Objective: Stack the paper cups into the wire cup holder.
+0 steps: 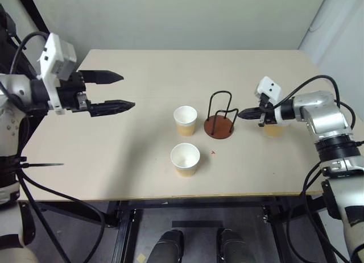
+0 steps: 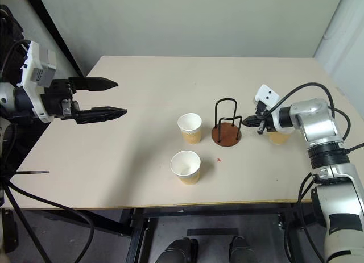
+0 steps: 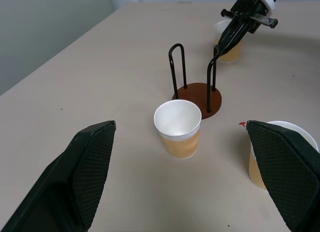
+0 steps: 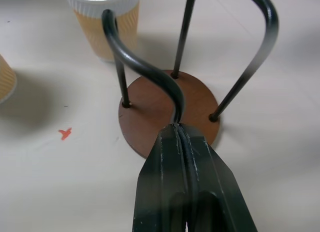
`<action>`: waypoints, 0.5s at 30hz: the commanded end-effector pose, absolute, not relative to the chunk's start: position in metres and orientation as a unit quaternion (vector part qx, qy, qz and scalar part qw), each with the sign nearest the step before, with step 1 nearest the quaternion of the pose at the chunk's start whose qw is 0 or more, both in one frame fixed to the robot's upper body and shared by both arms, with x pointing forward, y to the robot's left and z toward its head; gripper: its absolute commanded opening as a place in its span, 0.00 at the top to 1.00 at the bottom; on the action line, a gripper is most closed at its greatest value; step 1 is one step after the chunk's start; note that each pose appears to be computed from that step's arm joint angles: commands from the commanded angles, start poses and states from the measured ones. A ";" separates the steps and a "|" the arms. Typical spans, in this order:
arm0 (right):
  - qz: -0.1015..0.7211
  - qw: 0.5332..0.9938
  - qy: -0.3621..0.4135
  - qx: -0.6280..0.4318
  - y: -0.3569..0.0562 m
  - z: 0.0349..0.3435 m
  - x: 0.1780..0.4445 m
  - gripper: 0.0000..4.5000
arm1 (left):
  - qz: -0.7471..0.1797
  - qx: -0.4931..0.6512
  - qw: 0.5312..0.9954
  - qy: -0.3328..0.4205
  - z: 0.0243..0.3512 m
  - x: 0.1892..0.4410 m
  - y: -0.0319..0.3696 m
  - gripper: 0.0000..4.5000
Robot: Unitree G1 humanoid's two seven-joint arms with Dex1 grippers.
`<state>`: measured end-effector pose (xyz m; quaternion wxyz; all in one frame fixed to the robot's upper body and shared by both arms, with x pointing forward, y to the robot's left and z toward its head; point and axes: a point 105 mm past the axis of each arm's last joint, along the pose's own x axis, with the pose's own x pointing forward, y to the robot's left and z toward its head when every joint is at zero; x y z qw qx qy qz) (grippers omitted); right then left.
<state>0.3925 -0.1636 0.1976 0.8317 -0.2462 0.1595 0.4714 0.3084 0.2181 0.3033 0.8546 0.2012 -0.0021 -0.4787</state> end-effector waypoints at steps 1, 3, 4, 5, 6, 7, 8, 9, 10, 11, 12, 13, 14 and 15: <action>0.475 0.829 0.142 -0.258 -0.167 0.213 0.386 0.99 | -0.478 0.214 0.852 -0.022 0.315 0.305 0.217 0.00; 0.475 0.827 0.151 -0.261 -0.169 0.210 0.385 0.99 | -0.477 0.215 0.852 -0.021 0.315 0.305 0.217 0.00; 0.477 0.826 0.155 -0.258 -0.170 0.209 0.384 0.96 | -0.477 0.215 0.852 -0.021 0.315 0.305 0.217 0.00; 0.478 0.825 0.157 -0.256 -0.170 0.208 0.383 0.92 | -0.477 0.215 0.852 -0.021 0.316 0.305 0.217 0.00; 0.475 0.827 0.155 -0.258 -0.170 0.208 0.385 0.87 | -0.476 0.216 0.852 -0.021 0.316 0.305 0.217 0.00; 0.467 0.831 0.151 -0.260 -0.170 0.209 0.388 0.80 | -0.475 0.216 0.853 -0.022 0.316 0.305 0.218 0.00; 0.461 0.835 0.148 -0.262 -0.170 0.210 0.390 0.72 | -0.475 0.216 0.853 -0.022 0.316 0.305 0.218 0.00; 0.456 0.838 0.144 -0.263 -0.170 0.211 0.392 0.66 | -0.474 0.216 0.853 -0.022 0.316 0.304 0.218 0.00; 0.455 0.839 0.143 -0.262 -0.169 0.211 0.393 0.57 | -0.473 0.217 0.854 -0.022 0.316 0.305 0.218 0.00; 0.459 0.838 0.143 -0.259 -0.167 0.211 0.393 0.50 | -0.473 0.217 0.854 -0.022 0.317 0.305 0.219 0.00; 0.463 0.838 0.142 -0.254 -0.165 0.211 0.393 0.50 | -0.472 0.217 0.854 -0.022 0.317 0.304 0.219 0.00; 0.464 0.839 0.139 -0.249 -0.163 0.212 0.395 0.50 | -0.473 0.216 0.854 -0.022 0.317 0.304 0.219 0.00; 0.463 0.840 0.136 -0.246 -0.161 0.213 0.396 0.50 | -0.473 0.215 0.854 -0.022 0.317 0.304 0.219 0.00; 0.462 0.842 0.135 -0.245 -0.161 0.213 0.398 0.50 | -0.474 0.214 0.854 -0.022 0.317 0.303 0.219 0.00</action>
